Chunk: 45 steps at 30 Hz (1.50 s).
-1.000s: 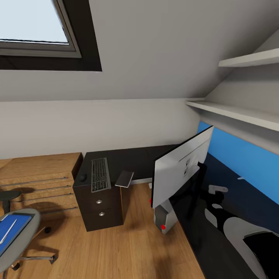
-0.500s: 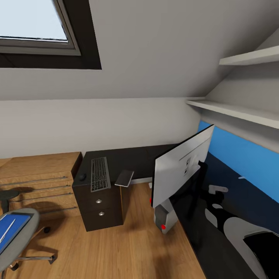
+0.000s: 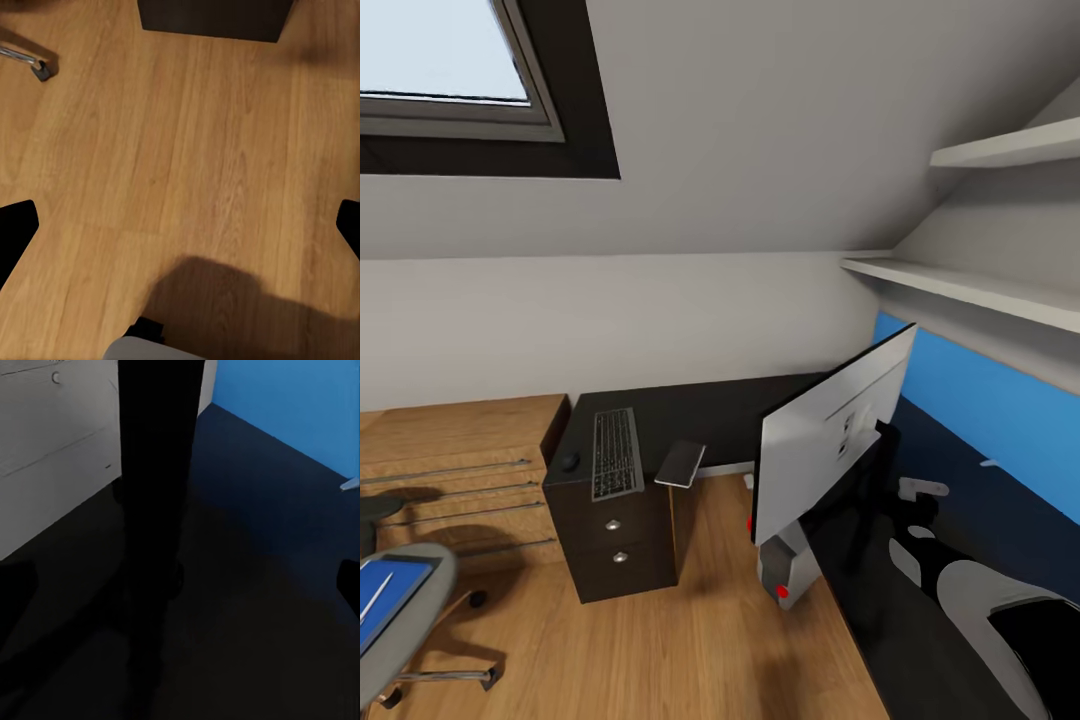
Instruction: In the bedroom, organize the workspace by keeping the computer under the desk, ensuring the monitor is on the desk, placing the keyboard on the desk next to the monitor, placing the mouse on the desk next to the keyboard, moving the folder from the swivel chair onto the desk next to the mouse, stacking the notebook on top of the folder with the pen on top of the notebook, and positioning the swivel chair next to the desk.
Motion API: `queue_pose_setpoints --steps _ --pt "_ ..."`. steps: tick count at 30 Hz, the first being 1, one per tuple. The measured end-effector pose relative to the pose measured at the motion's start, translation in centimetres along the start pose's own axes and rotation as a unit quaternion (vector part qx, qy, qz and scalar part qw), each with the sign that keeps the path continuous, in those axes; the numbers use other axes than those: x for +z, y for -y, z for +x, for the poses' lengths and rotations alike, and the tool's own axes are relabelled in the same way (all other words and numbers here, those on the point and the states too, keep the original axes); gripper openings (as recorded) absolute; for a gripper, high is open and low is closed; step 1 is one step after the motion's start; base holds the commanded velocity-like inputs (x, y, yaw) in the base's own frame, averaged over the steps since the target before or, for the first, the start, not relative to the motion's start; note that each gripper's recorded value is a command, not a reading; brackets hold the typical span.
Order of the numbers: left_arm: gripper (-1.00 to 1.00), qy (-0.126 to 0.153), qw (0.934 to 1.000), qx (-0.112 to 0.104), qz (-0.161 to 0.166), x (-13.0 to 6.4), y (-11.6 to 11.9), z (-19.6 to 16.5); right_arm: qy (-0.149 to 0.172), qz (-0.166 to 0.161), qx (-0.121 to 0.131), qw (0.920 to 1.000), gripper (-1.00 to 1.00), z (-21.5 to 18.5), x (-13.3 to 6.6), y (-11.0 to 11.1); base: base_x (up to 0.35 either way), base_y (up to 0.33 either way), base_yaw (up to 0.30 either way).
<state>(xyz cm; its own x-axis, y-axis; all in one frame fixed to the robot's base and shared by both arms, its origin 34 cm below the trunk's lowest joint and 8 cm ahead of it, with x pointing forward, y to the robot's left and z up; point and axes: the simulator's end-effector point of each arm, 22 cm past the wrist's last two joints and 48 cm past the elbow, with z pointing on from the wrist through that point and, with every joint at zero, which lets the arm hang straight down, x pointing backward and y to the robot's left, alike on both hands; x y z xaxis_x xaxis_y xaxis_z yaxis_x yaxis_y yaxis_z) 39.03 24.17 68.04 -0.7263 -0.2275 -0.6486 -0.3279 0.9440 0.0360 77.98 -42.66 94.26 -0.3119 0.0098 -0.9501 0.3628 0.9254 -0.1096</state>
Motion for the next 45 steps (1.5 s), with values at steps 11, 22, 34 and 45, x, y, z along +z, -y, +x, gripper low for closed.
queue_pose_setpoints --steps 11,22,34,45 --pt "1.00 0.000 1.0000 0.002 0.004 -0.05 0.22 0.08 0.000 0.001 0.000 1.0000 1.00 0.03 0.01 0.10 0.076 0.000 0.000" --pt "1.00 0.000 1.0000 0.003 0.004 -0.08 0.27 0.07 0.000 0.001 0.000 1.0000 1.00 -0.03 0.00 0.13 0.058 0.000 0.000" --pt "1.00 0.000 1.0000 0.003 0.005 -0.08 0.29 0.10 0.000 0.002 0.001 1.0000 1.00 -0.07 0.05 0.35 0.084 -0.010 0.000" --pt "1.00 0.000 1.0000 0.003 0.004 -0.04 0.23 0.08 0.000 0.003 0.001 1.0000 1.00 -0.04 0.08 0.37 0.065 -0.021 0.000"
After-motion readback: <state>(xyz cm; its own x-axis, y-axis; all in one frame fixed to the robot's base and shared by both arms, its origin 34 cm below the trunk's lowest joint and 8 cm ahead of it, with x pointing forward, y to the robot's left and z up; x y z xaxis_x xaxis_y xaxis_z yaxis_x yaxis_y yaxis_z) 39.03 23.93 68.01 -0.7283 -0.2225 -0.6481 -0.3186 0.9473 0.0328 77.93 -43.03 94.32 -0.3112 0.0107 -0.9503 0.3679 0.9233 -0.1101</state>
